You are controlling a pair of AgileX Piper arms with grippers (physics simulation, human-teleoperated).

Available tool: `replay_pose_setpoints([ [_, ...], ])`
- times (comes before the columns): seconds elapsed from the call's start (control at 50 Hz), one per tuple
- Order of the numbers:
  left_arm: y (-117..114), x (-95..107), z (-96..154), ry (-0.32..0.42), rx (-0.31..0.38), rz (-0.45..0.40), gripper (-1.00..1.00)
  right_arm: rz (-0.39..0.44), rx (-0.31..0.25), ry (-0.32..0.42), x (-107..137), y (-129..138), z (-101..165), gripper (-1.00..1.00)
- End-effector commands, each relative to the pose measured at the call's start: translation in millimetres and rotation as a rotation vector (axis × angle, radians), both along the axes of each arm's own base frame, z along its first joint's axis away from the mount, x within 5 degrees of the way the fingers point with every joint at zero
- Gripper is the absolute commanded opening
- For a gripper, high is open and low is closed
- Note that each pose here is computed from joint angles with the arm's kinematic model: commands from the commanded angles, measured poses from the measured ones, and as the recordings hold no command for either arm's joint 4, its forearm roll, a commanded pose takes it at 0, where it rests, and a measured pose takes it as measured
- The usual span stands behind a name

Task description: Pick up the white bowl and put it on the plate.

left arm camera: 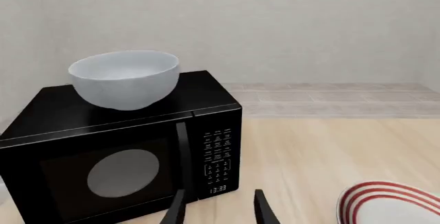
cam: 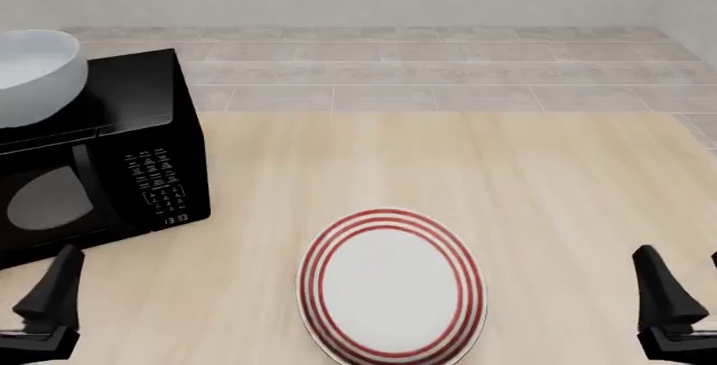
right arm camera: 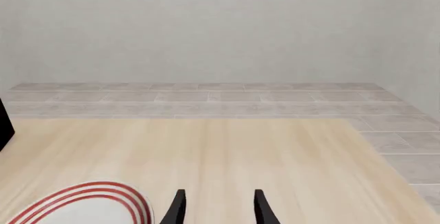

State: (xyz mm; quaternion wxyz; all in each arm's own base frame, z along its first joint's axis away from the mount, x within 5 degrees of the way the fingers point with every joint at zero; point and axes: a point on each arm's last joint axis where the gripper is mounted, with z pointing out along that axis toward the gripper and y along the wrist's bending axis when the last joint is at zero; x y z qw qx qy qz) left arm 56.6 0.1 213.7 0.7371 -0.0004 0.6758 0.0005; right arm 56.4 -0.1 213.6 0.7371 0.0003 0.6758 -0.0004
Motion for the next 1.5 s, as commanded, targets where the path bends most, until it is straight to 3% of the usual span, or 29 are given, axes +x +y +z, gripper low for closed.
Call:
replay_pose_setpoints([
  [0.02, -0.1, 0.2, 0.5, 0.001, 0.0, -0.001, 1.0, 0.001, 0.0, 0.001, 0.2, 0.1, 1.0, 1.0],
  [0.54, 0.5, -0.6, 3.7, -0.009, -0.008, 0.007, 1.0, 0.001, 0.0, 0.001, 0.2, 0.1, 1.3, 1.0],
  [0.58, 0.8, 2.1, 7.3, 0.012, -0.08, 0.007, 1.0, 0.001, 0.0, 0.001, 0.2, 0.1, 1.3, 1.0],
  [0.6, 0.9, 1.3, 10.2, 0.006, -0.051, 0.011, 1.0, 0.001, 0.0, 0.001, 0.1, 0.1, 1.3, 1.0],
  [0.64, 1.0, 1.3, 18.8, 0.011, -0.082, 0.011, 1.0, 0.001, 0.0, 0.001, 0.1, 0.1, 1.3, 1.0],
  [0.66, 0.9, -0.1, 24.5, 0.008, -0.066, 0.011, 1.0, 0.001, 0.0, 0.001, 0.1, 0.1, 1.3, 1.0],
  [0.68, 0.8, -1.2, 46.1, 0.004, -0.053, 0.01, 1.0, 0.001, 0.0, 0.001, 0.1, 0.1, 1.3, 1.0],
  [0.78, 1.0, -0.8, 57.4, -0.003, -0.008, 0.017, 1.0, 0.001, 0.0, 0.001, 0.1, 0.1, 1.3, 1.0],
  [0.8, 1.6, -0.2, 83.9, -0.003, 0.023, 0.03, 1.0, 0.001, 0.0, 0.001, 0.1, 0.1, 1.3, 1.0],
  [0.84, 1.7, 0.1, 76.4, -0.003, 0.036, 0.032, 1.0, 0.001, 0.0, 0.001, 0.1, 0.1, 1.3, 1.0],
  [0.86, 1.5, -1.1, 89.1, -0.006, 0.057, 0.033, 1.0, 0.001, 0.0, 0.001, 0.2, 0.1, 1.3, 1.0],
  [0.9, 1.7, -1.0, 84.8, -0.001, 0.057, 0.036, 1.0, 0.001, 0.0, 0.001, 0.1, 0.1, 1.3, 1.0],
  [0.92, 1.4, -0.7, 99.7, 0.007, 0.07, 0.031, 1.0, 0.001, 0.0, 0.001, 0.1, 0.1, 1.3, 1.0],
  [0.96, 1.6, 1.0, 87.9, 0.02, 0.081, 0.034, 1.0, 0.001, 0.0, 0.001, 0.2, 0.1, 1.3, 1.0],
  [1.02, 1.7, 1.5, 91.9, 0.03, 0.095, 0.035, 1.0, 0.001, 0.0, 0.001, 0.2, 0.1, 1.3, 1.0],
  [1.1, 2.1, -0.8, 122.8, 0.026, 0.14, 0.048, 1.0, 0.001, -0.001, 0.001, 0.1, 0.1, 1.3, 1.0],
  [1.2, 2.2, -5.5, 120.9, 0.015, 0.162, 0.056, 1.0, 0.001, 0.0, 0.001, 0.1, 0.1, 1.3, 1.0],
  [1.24, 2.1, -9.2, 146.0, 0.005, 0.157, 0.057, 1.0, 0.001, -0.002, 0.002, 0.7, 0.1, 0.2, 1.0],
  [1.28, 2.1, -11.7, 134.5, 0.001, 0.154, 0.06, 1.0, 0.001, -0.001, 0.002, 0.7, 0.1, 0.2, 1.0],
  [1.32, 2.3, -12.2, 148.2, -0.001, 0.155, 0.065, 1.0, 0.001, -0.001, 0.002, 0.7, 0.1, 0.3, 1.0],
  [1.38, 2.4, -13.4, 142.9, 0.001, 0.177, 0.071, 1.0, 0.001, -0.001, 0.002, 0.8, 0.1, 0.2, 1.0],
  [1.4, 2.3, -14.5, 163.0, 0.007, 0.191, 0.071, 1.0, 0.001, -0.001, 0.002, 0.7, 0.1, 0.2, 1.0],
  [1.42, 2.4, -15.4, 165.7, 0.006, 0.193, 0.074, 1.0, 0.001, -0.001, 0.002, 0.7, 0.1, 0.2, 1.0],
  [1.44, 2.5, -15.2, 156.2, 0.008, 0.195, 0.078, 1.0, 0.001, -0.001, 0.002, 0.7, 0.1, 0.2, 1.0],
  [1.48, 2.3, -14.2, 172.7, 0.018, 0.216, 0.073, 1.0, 0.001, -0.002, 0.002, 0.6, 0.1, 0.3, 1.0],
  [1.5, 2.2, -12.7, 161.4, 0.033, 0.232, 0.067, 1.0, 0.001, -0.002, 0.002, 0.5, 0.1, 0.4, 1.0],
])
